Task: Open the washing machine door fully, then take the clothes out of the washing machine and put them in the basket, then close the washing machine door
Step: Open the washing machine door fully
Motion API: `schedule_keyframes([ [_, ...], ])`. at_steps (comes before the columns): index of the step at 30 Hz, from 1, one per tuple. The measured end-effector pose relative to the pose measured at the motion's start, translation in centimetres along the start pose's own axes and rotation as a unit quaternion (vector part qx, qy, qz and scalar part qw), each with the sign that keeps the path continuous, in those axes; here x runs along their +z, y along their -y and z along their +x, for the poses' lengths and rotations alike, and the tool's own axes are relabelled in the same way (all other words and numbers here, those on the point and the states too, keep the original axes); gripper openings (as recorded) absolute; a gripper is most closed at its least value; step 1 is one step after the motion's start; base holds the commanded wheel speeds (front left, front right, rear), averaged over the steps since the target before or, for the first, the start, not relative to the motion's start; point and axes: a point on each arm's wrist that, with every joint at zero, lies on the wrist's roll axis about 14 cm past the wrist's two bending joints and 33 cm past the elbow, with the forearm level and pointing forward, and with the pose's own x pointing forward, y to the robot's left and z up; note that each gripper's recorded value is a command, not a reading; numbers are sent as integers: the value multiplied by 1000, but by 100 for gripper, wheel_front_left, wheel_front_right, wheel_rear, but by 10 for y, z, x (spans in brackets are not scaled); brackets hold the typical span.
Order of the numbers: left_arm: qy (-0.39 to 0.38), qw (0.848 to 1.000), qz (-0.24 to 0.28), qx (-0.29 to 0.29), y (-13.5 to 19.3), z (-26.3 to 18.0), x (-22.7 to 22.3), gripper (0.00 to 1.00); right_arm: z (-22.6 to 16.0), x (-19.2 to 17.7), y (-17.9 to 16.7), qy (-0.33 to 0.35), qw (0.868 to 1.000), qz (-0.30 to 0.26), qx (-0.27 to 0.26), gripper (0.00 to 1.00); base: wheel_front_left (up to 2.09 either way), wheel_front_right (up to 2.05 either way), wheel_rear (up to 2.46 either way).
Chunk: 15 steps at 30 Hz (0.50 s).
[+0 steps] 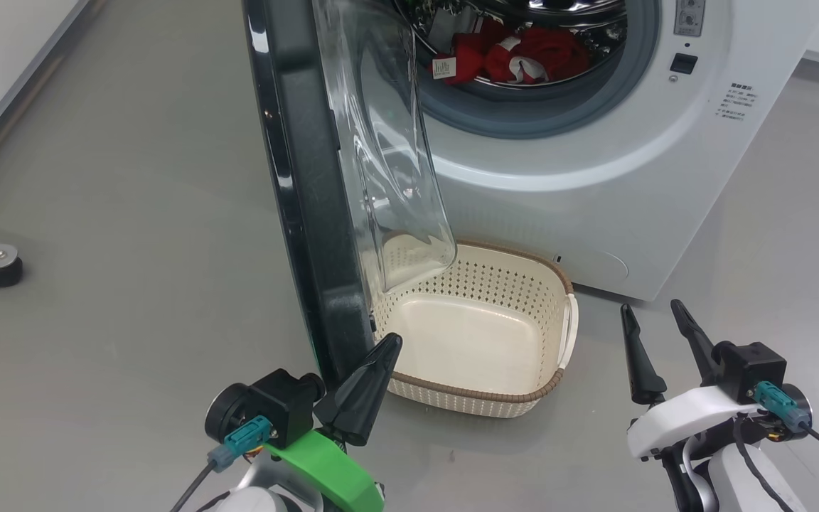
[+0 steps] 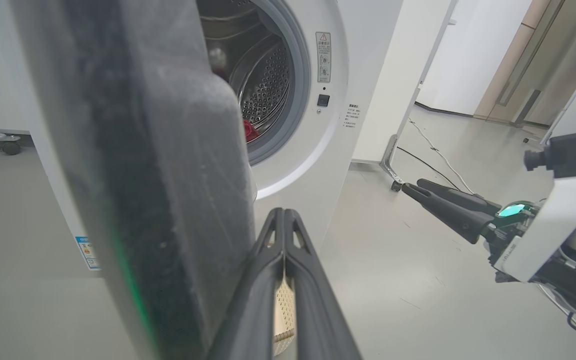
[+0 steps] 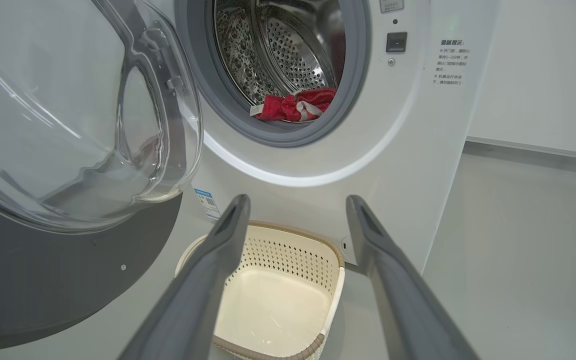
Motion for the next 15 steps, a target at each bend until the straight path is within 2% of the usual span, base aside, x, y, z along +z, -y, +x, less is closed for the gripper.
schedule_keyframes([
  [10,6,1000,-3,29,-15,-3,1,0,1,2,1,2,1000,0,-2,100,0,0,0],
  [15,12,997,-3,70,-35,-7,3,0,2,2,0,2,1000,-5,1,100,0,0,0],
])
